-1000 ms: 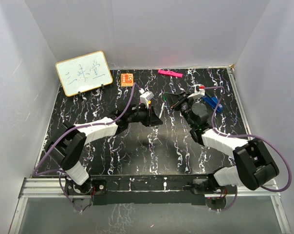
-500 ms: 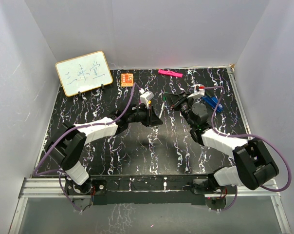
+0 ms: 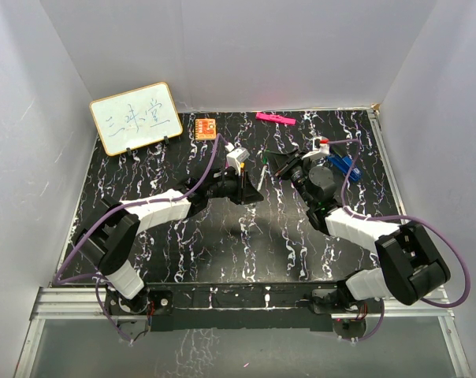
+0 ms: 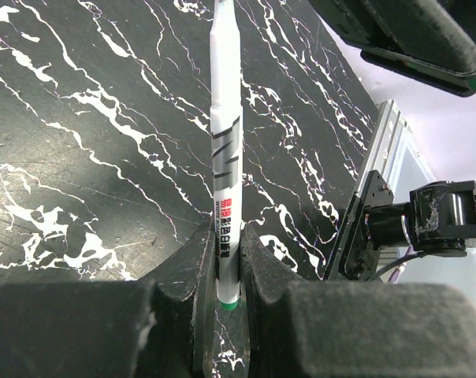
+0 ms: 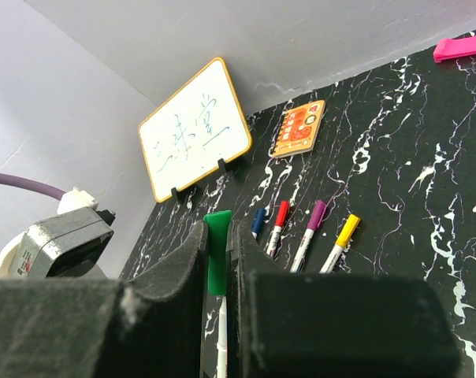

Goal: Insert the pens into the pen caps

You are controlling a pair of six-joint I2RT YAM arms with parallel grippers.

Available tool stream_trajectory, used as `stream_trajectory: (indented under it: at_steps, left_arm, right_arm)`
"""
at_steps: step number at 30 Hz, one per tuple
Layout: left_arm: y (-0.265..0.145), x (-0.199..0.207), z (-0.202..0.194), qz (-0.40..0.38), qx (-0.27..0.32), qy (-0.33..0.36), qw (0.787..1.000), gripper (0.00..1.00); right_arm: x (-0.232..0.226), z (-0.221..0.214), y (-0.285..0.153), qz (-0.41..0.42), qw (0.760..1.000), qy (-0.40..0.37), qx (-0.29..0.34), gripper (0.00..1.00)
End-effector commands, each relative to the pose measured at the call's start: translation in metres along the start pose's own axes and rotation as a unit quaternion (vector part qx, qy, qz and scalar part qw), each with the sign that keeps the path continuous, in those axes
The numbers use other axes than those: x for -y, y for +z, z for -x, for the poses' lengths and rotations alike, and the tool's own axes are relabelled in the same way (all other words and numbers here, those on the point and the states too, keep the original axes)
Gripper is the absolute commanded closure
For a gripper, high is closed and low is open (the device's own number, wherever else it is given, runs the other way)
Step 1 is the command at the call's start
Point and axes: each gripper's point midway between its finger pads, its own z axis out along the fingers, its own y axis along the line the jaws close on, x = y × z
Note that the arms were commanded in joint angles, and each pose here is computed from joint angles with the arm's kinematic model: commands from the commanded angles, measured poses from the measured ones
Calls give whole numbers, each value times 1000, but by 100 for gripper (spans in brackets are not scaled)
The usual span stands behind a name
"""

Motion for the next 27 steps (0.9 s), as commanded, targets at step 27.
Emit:
stream_trajectory:
  at_steps: [27]
  left_arm:
    - [-10, 16, 18, -11, 26, 28, 999, 100]
  right_arm:
    - [-14, 14, 5, 27, 999, -15, 30, 100]
